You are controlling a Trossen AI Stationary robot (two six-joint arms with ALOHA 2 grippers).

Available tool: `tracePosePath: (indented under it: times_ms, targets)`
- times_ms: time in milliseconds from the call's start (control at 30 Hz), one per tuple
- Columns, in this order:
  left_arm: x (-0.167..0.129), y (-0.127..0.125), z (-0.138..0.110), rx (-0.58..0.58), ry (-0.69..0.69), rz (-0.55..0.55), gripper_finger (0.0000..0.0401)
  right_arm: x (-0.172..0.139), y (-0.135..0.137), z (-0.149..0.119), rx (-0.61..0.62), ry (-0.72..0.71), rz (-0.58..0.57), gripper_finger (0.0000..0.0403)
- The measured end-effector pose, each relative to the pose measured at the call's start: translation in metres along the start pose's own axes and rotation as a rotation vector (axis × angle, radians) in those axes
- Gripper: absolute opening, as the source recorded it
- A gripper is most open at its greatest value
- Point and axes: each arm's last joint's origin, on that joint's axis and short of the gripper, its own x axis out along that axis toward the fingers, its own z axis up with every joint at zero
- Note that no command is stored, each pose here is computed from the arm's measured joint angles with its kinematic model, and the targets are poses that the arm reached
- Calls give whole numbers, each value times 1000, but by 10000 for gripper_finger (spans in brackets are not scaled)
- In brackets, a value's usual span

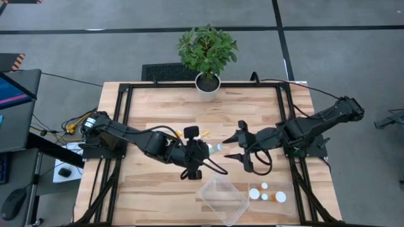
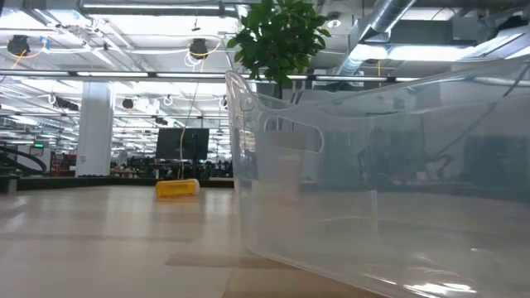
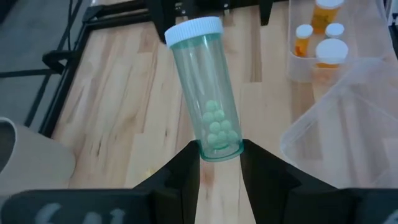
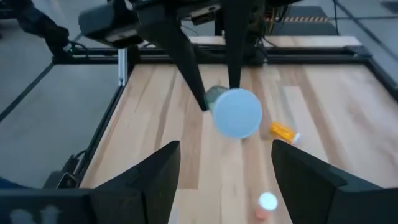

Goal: Pick and place medicine bottles into bin by pill shape (circle, oval)
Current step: Put the blue green pill bottle into the left transparent bin

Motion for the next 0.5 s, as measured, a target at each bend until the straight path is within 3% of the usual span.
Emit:
tracePosePath:
  times_ms: [267,500]
  targets:
    - [1,0,3,0,-26,-21,98,3,-11,4,-18,-26,-12,261]
    - [3,6,4,-12,-22,-18,98,3,-12,9,-13,-56,45,261]
